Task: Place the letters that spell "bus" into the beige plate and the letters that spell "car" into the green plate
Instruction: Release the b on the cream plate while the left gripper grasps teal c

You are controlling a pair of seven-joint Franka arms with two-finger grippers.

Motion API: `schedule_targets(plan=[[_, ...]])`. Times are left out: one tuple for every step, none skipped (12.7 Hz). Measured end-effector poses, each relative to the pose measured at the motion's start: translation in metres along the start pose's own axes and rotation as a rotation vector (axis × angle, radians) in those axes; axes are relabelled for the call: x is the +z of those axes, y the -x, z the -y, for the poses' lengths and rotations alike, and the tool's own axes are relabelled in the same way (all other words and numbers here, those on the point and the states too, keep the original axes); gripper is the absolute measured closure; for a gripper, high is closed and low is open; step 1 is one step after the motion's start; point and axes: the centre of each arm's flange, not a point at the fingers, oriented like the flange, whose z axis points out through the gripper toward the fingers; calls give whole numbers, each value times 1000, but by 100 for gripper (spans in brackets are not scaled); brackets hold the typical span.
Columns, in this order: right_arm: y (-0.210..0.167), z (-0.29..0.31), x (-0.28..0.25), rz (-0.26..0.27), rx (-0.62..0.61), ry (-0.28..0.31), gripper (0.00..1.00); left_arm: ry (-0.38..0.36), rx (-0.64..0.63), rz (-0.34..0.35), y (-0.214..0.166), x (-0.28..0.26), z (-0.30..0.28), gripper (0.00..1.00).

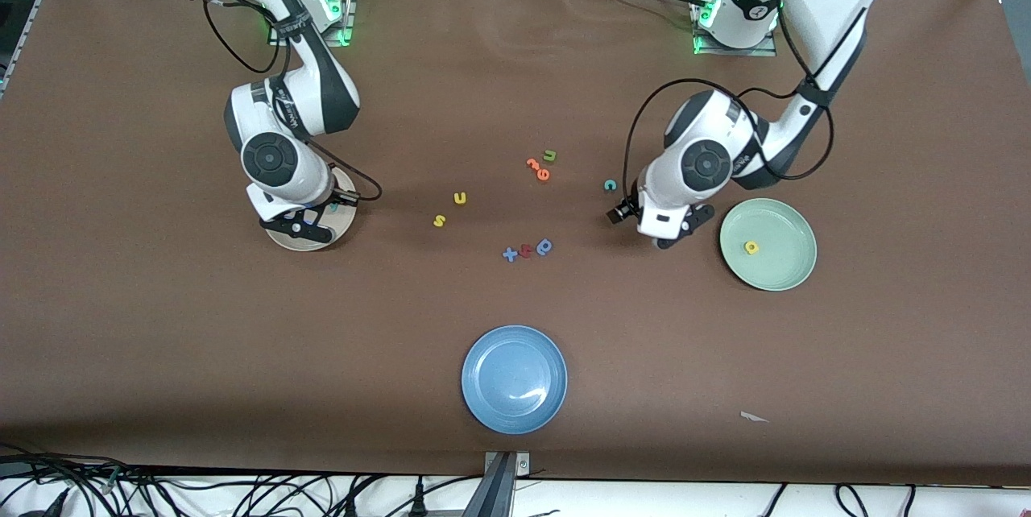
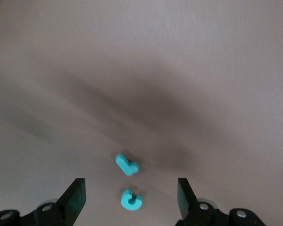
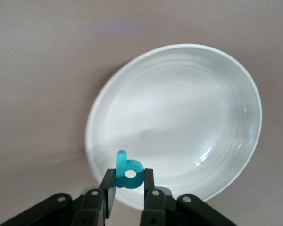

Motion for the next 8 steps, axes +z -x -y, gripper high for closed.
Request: schedule_targets(plan=[[-1, -9, 10, 0, -11, 0, 72, -7, 37, -11, 14, 10, -1, 13], [1, -14, 18, 2, -13, -1, 72, -9, 75, -27, 26, 20, -2, 13], [3, -17, 25, 1, -13, -6, 72, -1, 107, -42, 38, 31, -1, 13], [6, -17, 30, 2, -12, -9, 72, 15, 130, -53, 47, 42, 2, 13], [7, -17, 33, 3, -12, -10, 66, 25, 142, -57, 53, 52, 8, 13], [7, -17, 33, 3, -11, -11, 57, 26, 150, -59, 55, 58, 12, 13], [7, -17, 32, 0, -11, -14, 46, 25, 151, -58, 56, 60, 14, 15], [6, -17, 29, -5, -12, -17, 35, 25, 150, -58, 55, 60, 15, 17]])
